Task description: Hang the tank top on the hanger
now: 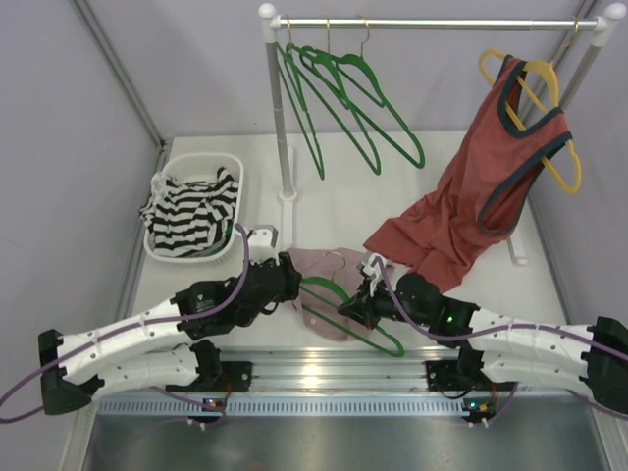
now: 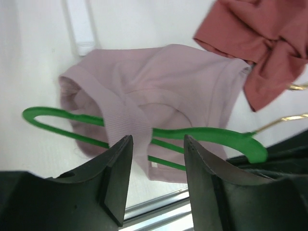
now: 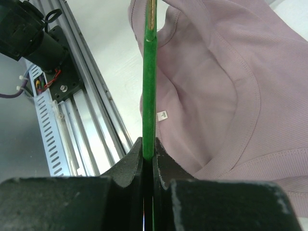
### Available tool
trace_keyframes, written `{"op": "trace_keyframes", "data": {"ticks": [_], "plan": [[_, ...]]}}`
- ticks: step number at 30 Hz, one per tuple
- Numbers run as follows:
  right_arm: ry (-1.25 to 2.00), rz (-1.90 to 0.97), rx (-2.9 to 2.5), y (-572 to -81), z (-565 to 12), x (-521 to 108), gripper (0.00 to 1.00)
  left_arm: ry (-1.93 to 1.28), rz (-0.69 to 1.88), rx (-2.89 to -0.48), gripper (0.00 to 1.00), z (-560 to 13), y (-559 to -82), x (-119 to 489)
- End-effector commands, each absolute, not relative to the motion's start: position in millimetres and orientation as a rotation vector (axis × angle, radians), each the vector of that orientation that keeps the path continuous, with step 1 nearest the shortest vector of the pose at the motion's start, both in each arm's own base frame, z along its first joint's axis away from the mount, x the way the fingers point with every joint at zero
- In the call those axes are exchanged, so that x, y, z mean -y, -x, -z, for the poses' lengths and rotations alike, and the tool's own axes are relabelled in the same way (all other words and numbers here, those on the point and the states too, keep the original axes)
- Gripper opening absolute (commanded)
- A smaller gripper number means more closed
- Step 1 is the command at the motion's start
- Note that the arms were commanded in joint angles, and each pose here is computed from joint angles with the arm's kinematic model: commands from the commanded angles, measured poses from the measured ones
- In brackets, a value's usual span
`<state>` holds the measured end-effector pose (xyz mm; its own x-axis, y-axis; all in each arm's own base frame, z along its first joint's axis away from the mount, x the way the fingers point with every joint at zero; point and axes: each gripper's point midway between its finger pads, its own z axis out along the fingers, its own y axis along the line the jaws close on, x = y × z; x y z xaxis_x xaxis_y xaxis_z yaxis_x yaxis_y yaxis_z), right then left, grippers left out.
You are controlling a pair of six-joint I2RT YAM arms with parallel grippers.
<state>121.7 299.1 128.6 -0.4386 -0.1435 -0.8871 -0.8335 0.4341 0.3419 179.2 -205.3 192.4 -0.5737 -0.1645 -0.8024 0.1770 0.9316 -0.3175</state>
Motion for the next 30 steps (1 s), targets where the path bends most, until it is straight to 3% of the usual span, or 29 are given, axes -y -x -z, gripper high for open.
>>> {"op": "trace_keyframes", "data": {"ticks": [1, 9, 23, 26, 29, 30], "plan": [[0.824, -1.132, -1.708, -123, -174, -320, 0.0, -0.167, 0.695, -2.005, 0.52, -228, -173, 240], [0.836, -1.124, -1.722, -124, -173, -324, 0.0, -0.325, 0.834, -1.878, 0.54, -244, -171, 278], [0.848, -1.116, -1.739, -126, -172, -329, 0.0, -0.362, 0.742, -1.895, 0.54, -215, -188, 298], [0.842, -1.106, -1.749, -127, -171, -330, 0.0, -0.369, 0.74, -1.905, 0.49, -210, -188, 299], [0.837, -1.092, -1.767, -129, -168, -330, 0.0, -0.373, 0.729, -1.92, 0.32, -201, -187, 299], [0.837, -1.089, -1.773, -129, -167, -330, 0.0, -0.374, 0.727, -1.923, 0.19, -200, -187, 298]]}}
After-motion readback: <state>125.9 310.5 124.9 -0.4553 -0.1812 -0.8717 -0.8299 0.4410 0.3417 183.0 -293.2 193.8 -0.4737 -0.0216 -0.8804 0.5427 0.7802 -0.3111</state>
